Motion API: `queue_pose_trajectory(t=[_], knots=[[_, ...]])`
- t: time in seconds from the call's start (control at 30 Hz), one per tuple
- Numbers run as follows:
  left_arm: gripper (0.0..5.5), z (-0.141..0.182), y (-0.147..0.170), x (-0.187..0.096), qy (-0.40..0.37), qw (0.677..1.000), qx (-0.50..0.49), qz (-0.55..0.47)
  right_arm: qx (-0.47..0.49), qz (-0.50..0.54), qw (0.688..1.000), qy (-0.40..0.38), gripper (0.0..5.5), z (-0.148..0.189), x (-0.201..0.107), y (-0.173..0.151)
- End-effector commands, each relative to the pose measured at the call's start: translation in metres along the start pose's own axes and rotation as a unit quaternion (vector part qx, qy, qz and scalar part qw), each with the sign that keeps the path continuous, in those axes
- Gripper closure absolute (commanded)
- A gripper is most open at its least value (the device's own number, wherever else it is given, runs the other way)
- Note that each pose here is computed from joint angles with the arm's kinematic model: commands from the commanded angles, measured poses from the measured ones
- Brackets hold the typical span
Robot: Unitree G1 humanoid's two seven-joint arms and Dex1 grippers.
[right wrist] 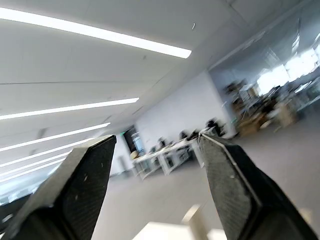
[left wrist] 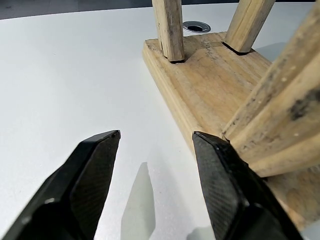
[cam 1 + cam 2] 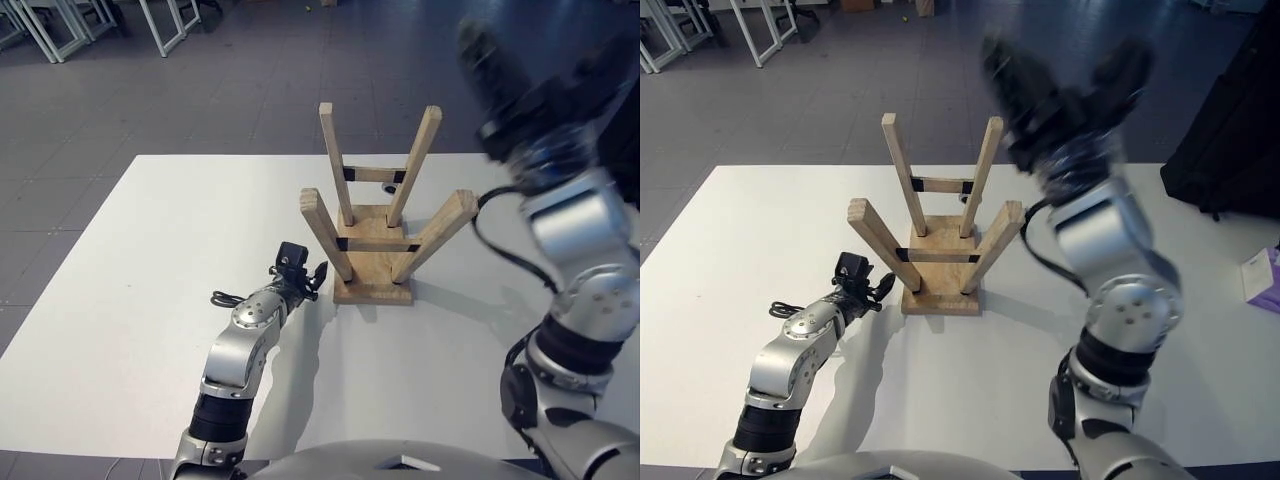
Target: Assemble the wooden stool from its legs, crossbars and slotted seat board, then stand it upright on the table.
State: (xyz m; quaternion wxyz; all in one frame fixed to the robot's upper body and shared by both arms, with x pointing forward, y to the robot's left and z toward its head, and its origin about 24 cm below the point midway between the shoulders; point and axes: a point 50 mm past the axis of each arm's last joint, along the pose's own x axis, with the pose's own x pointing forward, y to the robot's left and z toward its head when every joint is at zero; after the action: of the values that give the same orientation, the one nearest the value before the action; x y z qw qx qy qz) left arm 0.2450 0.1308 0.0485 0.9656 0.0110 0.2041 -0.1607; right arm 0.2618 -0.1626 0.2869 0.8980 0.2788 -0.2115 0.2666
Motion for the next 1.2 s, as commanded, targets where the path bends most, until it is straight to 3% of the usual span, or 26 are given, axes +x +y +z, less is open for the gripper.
queue_pose_trajectory(t=[0.03, 0.1, 0.17, 0.23, 0.33, 0.4, 0.6, 0.73, 0.8, 0.87, 1.0, 1.1, 1.2], knots=[[2.83, -0.009, 0.005, -0.006, 0.013, 1.0, -0.004, 0.018, -0.237, -0.102, 0.961, 0.101, 2.45, 0.005, -0.023, -0.057], [2.83, -0.009, 0.007, -0.007, 0.014, 1.0, -0.003, 0.021, -0.37, -0.117, 0.9, 0.198, 2.45, -0.025, -0.049, -0.089], [2.83, -0.009, 0.008, -0.006, 0.016, 1.0, 0.0, 0.018, -0.398, -0.117, 0.867, 0.274, 2.45, -0.059, -0.078, -0.11], [2.83, -0.008, 0.012, -0.005, 0.017, 1.0, 0.006, 0.018, -0.378, -0.071, 0.873, 0.299, 2.45, -0.089, -0.082, -0.094], [2.83, -0.007, 0.023, -0.005, 0.016, 0.999, 0.01, 0.033, -0.293, 0.1, 0.917, 0.25, 2.45, -0.116, -0.047, -0.009], [2.83, -0.004, 0.038, -0.007, 0.013, 0.998, 0.015, 0.054, -0.265, 0.151, 0.924, 0.231, 2.45, -0.115, -0.039, 0.019], [2.83, 0.011, 0.111, -0.027, 0.002, 0.987, 0.041, 0.158, -0.278, 0.132, 0.916, 0.258, 2.45, -0.106, -0.044, 0.003], [2.83, 0.02, 0.136, -0.044, -0.001, 0.982, 0.078, 0.174, -0.256, 0.132, 0.917, 0.275, 2.45, -0.103, -0.054, 0.0], [2.83, 0.031, 0.121, -0.066, -0.013, 0.995, 0.091, 0.037, -0.21, 0.141, 0.918, 0.304, 2.45, -0.095, -0.067, -0.006], [2.47, 0.042, 0.103, -0.091, 0.001, 0.99, 0.106, -0.095, -0.184, 0.121, 0.92, 0.326, 2.51, -0.085, -0.079, -0.02], [1.79, 0.089, 0.101, -0.135, 0.055, 0.965, 0.151, -0.209, -0.191, 0.043, 0.922, 0.334, 2.51, -0.067, -0.096, -0.047], [1.27, 0.119, 0.079, -0.142, 0.02, 0.947, 0.161, -0.279, -0.203, 0.024, 0.918, 0.339, 2.51, -0.067, -0.101, -0.054], [1.27, 0.133, 0.035, -0.141, -0.046, 0.912, 0.15, -0.379, -0.213, 0.007, 0.913, 0.348, 2.51, -0.07, -0.104, -0.062]])
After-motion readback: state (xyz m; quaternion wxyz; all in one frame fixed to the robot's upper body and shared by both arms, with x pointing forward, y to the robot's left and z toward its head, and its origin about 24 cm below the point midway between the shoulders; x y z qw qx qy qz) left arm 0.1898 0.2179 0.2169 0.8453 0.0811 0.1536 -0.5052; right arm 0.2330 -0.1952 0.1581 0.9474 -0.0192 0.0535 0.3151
